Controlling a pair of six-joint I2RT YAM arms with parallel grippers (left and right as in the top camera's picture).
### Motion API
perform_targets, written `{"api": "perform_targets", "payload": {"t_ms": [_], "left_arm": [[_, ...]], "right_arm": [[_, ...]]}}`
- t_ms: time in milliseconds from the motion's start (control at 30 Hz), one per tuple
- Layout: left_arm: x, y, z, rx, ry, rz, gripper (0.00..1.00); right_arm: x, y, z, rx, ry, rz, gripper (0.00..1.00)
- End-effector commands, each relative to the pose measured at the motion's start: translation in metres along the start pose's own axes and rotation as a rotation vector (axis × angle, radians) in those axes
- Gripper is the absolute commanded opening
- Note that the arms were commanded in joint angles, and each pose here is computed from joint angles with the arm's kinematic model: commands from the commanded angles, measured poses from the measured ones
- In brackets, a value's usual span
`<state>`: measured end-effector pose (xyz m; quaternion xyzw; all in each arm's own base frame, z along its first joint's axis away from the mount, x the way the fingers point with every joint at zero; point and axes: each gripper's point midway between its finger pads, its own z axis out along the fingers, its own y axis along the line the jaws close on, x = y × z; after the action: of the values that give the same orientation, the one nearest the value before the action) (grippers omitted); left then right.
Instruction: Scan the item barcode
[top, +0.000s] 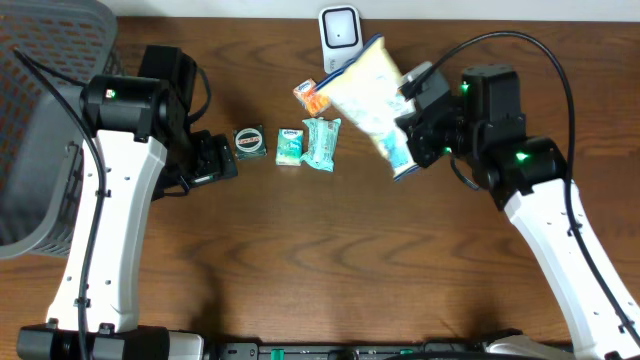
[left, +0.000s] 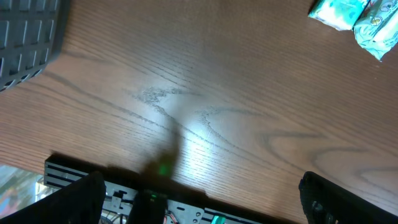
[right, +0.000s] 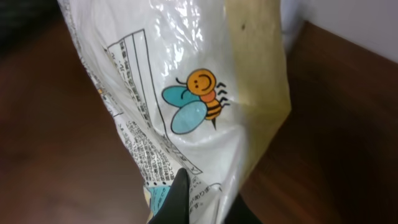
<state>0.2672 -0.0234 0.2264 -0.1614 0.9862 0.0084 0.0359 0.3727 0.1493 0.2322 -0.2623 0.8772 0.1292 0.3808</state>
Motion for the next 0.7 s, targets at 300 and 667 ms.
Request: {"api": "perform_targets", "payload": {"t_ms": [300, 667], "left_arm": [[-0.001, 0.003, 0.001, -0.015, 0.001, -0.004, 0.98], [-0.001, 0.003, 0.001, -0.015, 0.001, -0.004, 0.98]], "right_arm": [[0.103, -0.153, -0.016, 1.132, 0.479, 0.088, 0.01], [0.157, -0.111, 0.059, 1.036, 0.708, -0.098, 0.15]]}}
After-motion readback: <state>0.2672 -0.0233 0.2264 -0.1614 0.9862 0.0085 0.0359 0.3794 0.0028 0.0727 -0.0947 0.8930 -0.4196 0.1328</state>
